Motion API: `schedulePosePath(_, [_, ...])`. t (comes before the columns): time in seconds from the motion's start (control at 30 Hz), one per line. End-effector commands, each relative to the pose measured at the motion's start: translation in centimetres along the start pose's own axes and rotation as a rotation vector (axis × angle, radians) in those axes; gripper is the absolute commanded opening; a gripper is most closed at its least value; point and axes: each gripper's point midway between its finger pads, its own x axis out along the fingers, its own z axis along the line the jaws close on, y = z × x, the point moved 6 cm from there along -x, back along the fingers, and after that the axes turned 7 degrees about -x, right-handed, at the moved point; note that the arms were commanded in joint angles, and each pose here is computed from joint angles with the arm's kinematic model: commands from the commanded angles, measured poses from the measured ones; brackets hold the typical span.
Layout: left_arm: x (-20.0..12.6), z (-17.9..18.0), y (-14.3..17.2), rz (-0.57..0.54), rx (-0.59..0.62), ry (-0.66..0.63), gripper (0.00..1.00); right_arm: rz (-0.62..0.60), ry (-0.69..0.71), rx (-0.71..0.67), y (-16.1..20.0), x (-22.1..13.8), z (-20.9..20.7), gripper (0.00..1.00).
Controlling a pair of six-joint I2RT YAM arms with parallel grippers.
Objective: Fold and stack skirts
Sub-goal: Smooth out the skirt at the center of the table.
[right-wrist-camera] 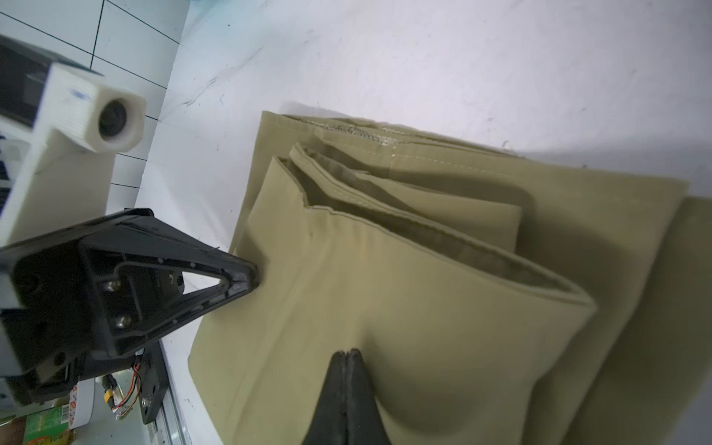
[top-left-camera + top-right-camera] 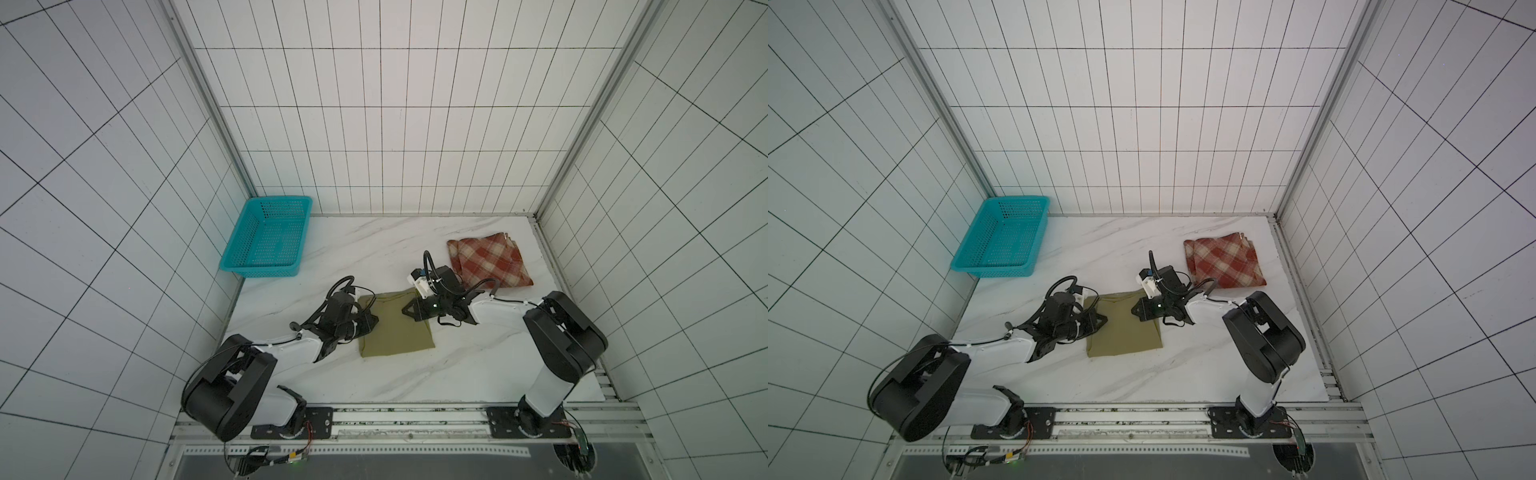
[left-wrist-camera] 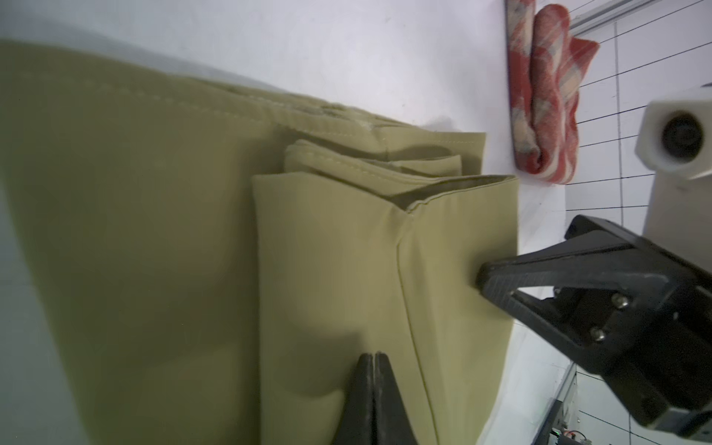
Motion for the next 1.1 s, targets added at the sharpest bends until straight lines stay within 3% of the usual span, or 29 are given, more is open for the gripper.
schedulePosePath(0.0, [0.5, 1.9, 0.2, -0.025, -0.024, -0.048, 0.00, -0.043, -0.036, -0.012, -0.7, 0.3, -1.0, 0.00])
schedulePosePath(0.3, [1.1, 3.7, 0.6, -0.014, -0.022, -0.109, 0.00, -0.024, -0.051, 0.024, 0.9, 1.4, -2.9, 0.00])
schedulePosePath(0.47, [0.7, 2.7, -0.3, -0.035, 0.018, -0.116, 0.00, -0.030, -0.062, 0.019, 0.5, 1.0, -2.5, 0.00])
schedulePosePath(0.73, [-1.2, -1.0, -1.2, -0.078, 0.072, -0.017, 0.00, -0.102, -0.077, 0.011, -0.4, -2.2, -0.3, 0.00])
schedulePosePath(1.07, [-0.7, 0.5, -0.5, -0.079, 0.059, -0.046, 0.00, -0.054, -0.081, 0.066, 3.5, -1.6, -1.4, 0.00])
